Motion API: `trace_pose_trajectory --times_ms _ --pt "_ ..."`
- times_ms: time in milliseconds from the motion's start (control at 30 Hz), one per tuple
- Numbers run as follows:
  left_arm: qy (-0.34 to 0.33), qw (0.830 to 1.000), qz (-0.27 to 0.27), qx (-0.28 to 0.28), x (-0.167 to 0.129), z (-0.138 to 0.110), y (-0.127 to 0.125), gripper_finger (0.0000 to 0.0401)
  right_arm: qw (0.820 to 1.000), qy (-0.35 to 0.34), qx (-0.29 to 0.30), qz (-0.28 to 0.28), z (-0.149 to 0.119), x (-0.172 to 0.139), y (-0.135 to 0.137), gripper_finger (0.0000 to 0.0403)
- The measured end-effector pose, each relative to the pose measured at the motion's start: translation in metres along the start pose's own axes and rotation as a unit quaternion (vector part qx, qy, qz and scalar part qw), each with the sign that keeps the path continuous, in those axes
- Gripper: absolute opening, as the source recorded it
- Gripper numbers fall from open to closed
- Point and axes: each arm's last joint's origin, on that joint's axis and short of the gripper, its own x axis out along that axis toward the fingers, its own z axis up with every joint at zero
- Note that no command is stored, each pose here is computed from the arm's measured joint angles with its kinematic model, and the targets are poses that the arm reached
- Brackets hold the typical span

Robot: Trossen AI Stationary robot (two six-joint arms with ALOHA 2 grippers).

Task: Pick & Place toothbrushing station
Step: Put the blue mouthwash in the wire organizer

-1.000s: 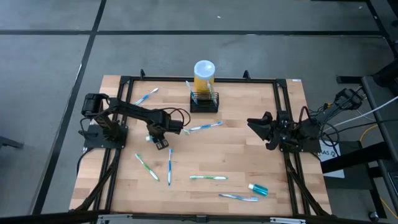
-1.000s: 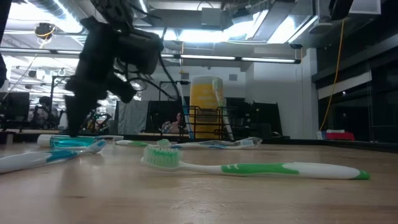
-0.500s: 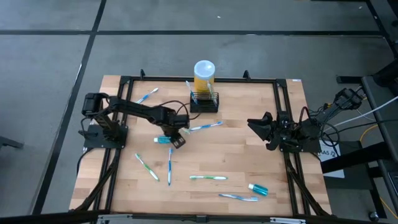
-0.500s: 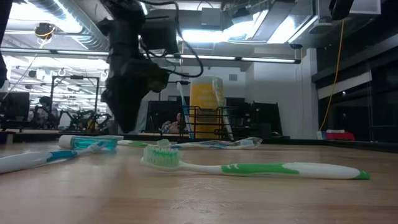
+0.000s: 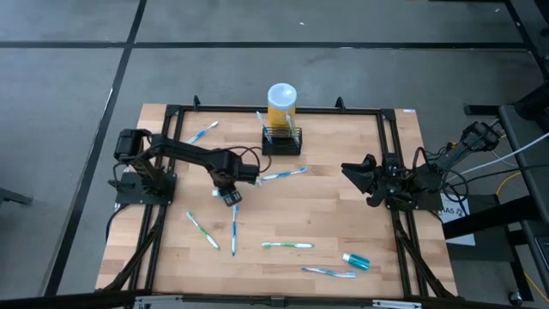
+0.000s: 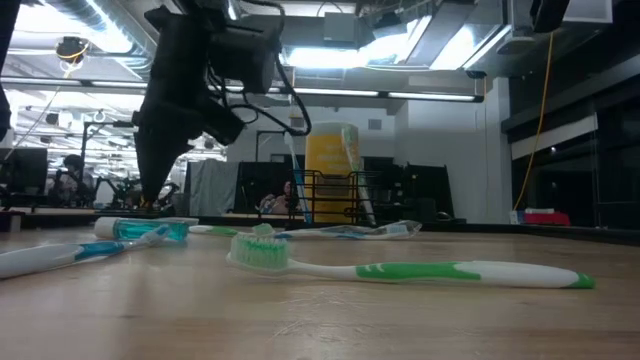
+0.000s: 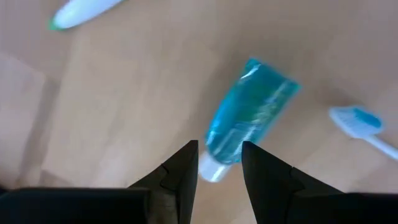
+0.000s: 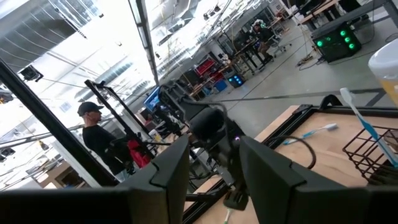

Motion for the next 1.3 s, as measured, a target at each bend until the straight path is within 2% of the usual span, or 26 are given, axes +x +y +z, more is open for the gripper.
trace_pose_trajectory --times_ms 200,333,600,800,933,1033,1133,1233,1300 --pt "0.012 1.000 -0.007 0.007 0.014 0.003 -0.014 0.0118 1.000 0.000 0.000 0.000 0.000 0.000 0.000 0.0146" --pt "0.006 0.999 -0.033 0.002 0.020 0.009 -0.020 0.0118 1.000 0.000 0.002 0.000 0.000 0.000 0.000 0.0146" --pt "-0.066 0.994 -0.084 -0.020 0.006 0.033 -0.026 0.0118 1.000 -0.002 0.002 -0.003 0.000 0.000 0.000 0.0146" --pt "-0.114 0.983 -0.133 -0.053 0.002 0.059 -0.025 0.0118 1.000 -0.002 0.004 -0.003 0.000 0.000 0.000 0.0145" --pt "-0.099 0.990 -0.093 -0.030 -0.004 0.067 -0.024 0.0118 1.000 -0.006 0.009 -0.001 0.001 0.000 0.000 0.0145" --pt "-0.074 0.997 -0.034 0.008 -0.012 0.059 -0.020 0.0118 1.000 -0.008 0.008 0.000 0.002 0.000 0.001 0.0145" --pt "-0.036 0.999 0.014 0.029 -0.019 0.039 -0.012 0.0126 1.000 -0.008 0.006 0.000 0.002 0.000 0.001 0.0145" --pt "-0.027 0.999 -0.003 0.035 -0.027 0.019 -0.006 0.0142 1.000 -0.008 0.003 0.000 0.002 0.000 0.001 0.0145" --pt "-0.047 0.998 -0.024 0.035 -0.035 0.005 -0.005 0.0159 1.000 -0.008 0.000 0.000 0.002 0.000 0.001 0.0145"
